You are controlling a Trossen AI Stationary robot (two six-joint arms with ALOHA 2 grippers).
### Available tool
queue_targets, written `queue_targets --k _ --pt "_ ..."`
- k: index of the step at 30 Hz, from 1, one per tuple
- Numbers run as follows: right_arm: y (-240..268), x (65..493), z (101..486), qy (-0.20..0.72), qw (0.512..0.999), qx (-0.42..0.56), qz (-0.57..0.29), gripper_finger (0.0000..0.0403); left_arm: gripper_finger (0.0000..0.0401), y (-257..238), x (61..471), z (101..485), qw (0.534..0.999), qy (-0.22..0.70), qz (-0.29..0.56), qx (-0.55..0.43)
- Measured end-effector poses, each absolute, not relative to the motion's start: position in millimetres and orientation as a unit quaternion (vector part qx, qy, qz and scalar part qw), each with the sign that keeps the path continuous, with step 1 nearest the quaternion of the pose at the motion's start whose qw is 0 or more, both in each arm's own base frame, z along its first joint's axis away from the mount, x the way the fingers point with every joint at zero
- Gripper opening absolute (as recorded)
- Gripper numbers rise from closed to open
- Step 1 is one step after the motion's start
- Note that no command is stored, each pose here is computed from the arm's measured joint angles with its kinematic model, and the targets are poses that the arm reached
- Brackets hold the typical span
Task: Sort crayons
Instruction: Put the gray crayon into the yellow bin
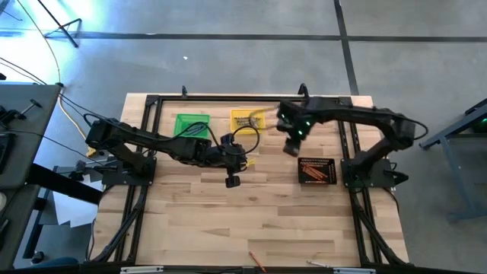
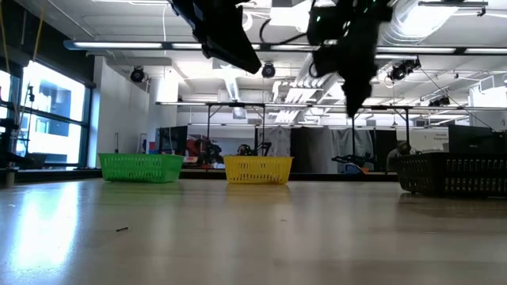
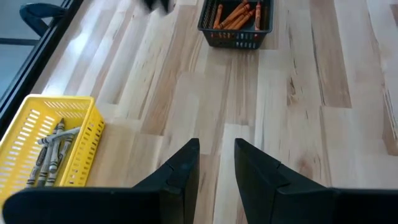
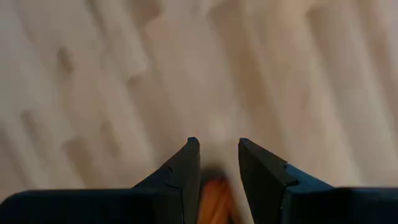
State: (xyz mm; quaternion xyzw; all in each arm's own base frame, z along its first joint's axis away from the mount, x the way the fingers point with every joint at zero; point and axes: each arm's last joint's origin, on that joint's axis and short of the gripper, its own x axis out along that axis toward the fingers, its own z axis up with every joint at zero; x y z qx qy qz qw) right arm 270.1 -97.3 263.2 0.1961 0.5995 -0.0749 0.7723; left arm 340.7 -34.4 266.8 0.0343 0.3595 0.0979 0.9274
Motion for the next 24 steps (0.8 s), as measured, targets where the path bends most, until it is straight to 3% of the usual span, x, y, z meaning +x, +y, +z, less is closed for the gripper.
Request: queue_targets --k 9,24 --pt "6 253 294 0.607 0.760 0.219 -0.078 0.0105 0.0086 -35 340 266 0.927 0.362 0.094 0.029" --pt "153 224 278 0.606 0.715 0.307 -0.167 0.0105 0.0086 -40 340 267 0.929 0.357 0.089 0.023"
